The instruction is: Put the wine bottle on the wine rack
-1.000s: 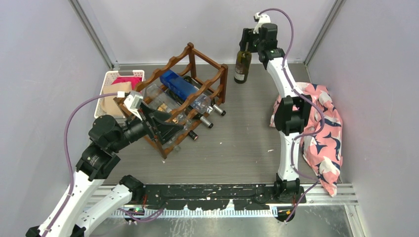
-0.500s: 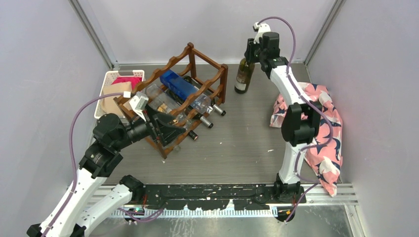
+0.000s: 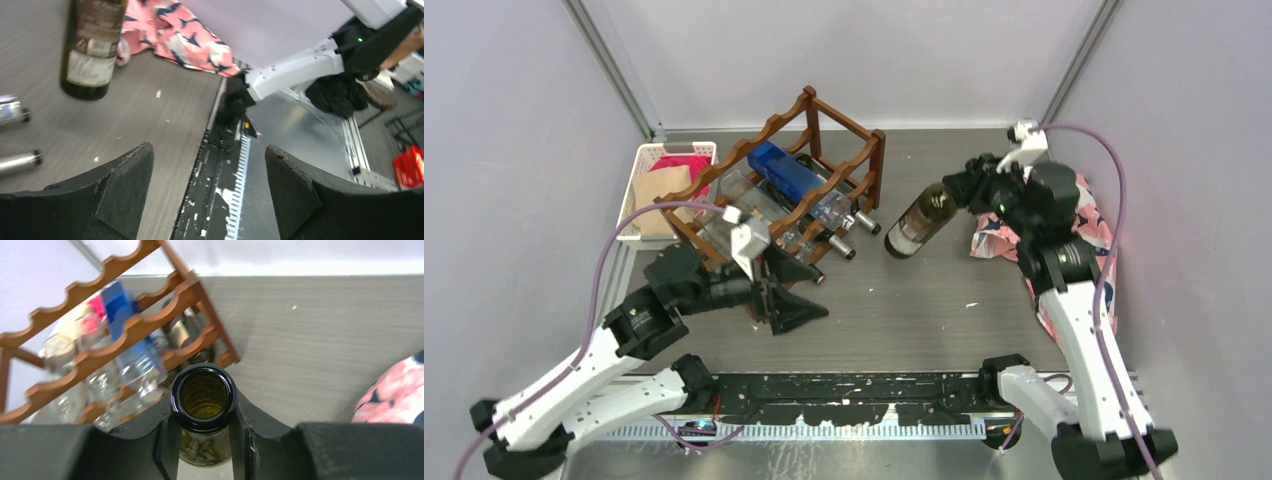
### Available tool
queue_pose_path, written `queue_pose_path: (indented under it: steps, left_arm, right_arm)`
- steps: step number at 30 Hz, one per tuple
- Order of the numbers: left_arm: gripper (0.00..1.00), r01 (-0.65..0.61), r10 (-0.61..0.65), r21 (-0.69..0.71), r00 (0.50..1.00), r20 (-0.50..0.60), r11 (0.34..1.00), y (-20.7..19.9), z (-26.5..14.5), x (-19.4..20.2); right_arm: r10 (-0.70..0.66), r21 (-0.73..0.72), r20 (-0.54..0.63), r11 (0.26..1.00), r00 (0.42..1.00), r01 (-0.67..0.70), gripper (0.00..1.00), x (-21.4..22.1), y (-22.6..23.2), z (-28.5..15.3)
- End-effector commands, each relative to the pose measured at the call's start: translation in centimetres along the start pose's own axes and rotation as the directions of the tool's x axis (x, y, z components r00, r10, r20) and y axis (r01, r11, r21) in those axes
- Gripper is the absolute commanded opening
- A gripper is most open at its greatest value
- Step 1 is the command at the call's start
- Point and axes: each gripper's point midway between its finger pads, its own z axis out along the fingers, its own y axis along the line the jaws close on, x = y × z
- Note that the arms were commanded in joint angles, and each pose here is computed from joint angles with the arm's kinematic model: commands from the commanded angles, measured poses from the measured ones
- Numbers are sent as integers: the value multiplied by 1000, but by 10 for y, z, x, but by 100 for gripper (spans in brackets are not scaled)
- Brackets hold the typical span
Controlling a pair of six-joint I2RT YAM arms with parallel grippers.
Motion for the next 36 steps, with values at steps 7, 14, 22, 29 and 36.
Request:
queue_pose_path:
  steps: [7, 14, 22, 29, 36]
  left_arm:
    - [84, -478, 476, -32, 878, -54, 878, -24, 61, 57]
    - [97, -515, 517, -81, 856, 13, 854, -13, 97, 91]
    - [100, -463, 471, -157, 882, 16, 872, 6, 123, 117]
    - [100, -438, 441, -110, 898, -2, 892, 6, 149, 151]
    - [99, -486, 483, -216, 873, -71, 847, 37, 161, 172]
  right_arm:
    - [173, -154, -42, 972, 984, -177, 1, 47, 48, -105]
    - [264, -175, -93, 945, 960, -276, 1, 87, 54, -130]
    - [334, -185, -119, 918, 935, -352, 1, 116, 53, -132]
    - [344, -205, -115, 910, 932, -361, 1, 117, 54, -127]
    - [348, -222, -124, 903, 929, -367, 1, 117, 57, -125]
